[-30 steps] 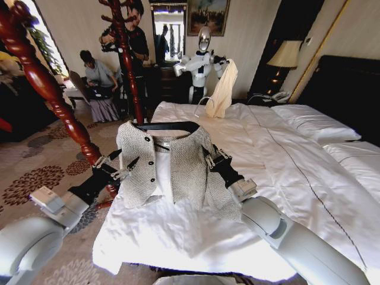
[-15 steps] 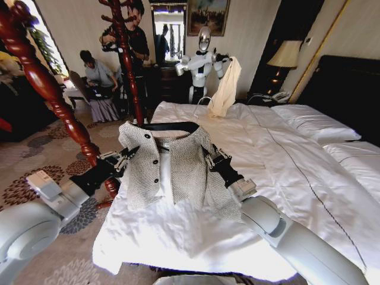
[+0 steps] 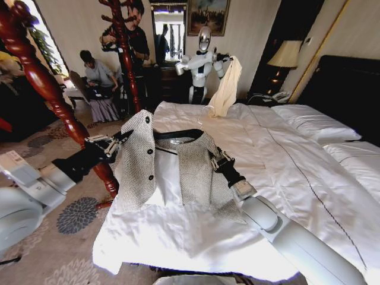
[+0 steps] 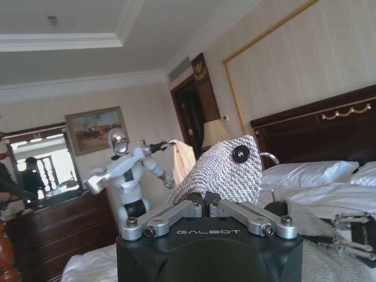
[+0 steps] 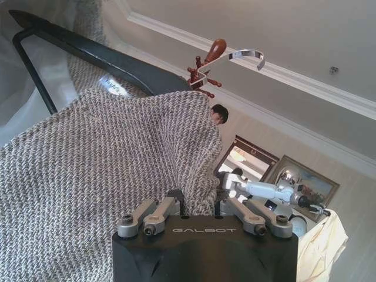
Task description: Pick up the clothes from the bed and hang them on the clothes hanger.
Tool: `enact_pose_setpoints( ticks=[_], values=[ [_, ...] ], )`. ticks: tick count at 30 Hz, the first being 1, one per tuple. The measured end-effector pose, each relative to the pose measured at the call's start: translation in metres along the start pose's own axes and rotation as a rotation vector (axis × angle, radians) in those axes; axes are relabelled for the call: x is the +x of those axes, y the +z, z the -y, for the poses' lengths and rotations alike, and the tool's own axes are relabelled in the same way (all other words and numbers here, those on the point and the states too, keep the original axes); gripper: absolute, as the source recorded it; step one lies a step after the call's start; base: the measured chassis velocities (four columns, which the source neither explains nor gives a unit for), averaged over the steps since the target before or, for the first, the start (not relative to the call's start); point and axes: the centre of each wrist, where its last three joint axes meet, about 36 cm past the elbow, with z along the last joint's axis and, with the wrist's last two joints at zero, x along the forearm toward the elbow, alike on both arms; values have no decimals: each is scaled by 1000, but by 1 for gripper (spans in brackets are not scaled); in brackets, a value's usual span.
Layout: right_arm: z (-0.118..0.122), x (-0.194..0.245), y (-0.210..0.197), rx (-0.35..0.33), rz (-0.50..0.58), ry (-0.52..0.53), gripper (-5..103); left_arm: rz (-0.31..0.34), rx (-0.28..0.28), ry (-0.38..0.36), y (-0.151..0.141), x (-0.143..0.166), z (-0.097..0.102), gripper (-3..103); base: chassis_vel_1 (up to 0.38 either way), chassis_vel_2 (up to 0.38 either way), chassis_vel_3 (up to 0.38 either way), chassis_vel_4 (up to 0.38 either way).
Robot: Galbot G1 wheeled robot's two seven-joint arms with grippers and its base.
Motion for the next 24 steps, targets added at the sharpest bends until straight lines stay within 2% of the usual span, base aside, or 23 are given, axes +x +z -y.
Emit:
enact_pose_setpoints(
  ticks=[2, 3, 6, 8, 10, 12, 13, 17, 24],
  values=[
    [-5, 0, 1, 5, 3, -15, 24, 6, 9, 74, -9, -9, 1, 1, 0, 0, 0, 0],
    [-5, 0, 1, 5, 3, -15, 24, 6, 9, 74, -9, -9, 1, 1, 0, 0, 0, 0],
    [-9, -1, 0, 0, 10, -24, 24, -18, 5, 152, -13, -24, -10, 1, 0, 0, 0, 0],
    [-12, -2, -1, -5, 11, -29, 24, -52, -22, 196, -15, -35, -22, 1, 0, 0, 0, 0],
    [-12, -1, 0, -4, 10, -29, 24, -62, -35, 212, -17, -38, -24, 1, 0, 0, 0, 0],
    [-11, 1, 1, 9, 5, -31, 24, -89, -80, 283, -25, -49, -27, 1, 0, 0, 0, 0],
    [-11, 1, 1, 9, 5, -31, 24, -89, -80, 283, -25, -49, -27, 1, 0, 0, 0, 0],
    [-8, 3, 3, 29, 1, -28, 24, -100, -146, 377, -43, -62, -31, 1, 0, 0, 0, 0],
    [-8, 5, 0, 36, 9, -24, 24, -110, -179, 466, -54, -70, -23, 1, 0, 0, 0, 0]
  ],
)
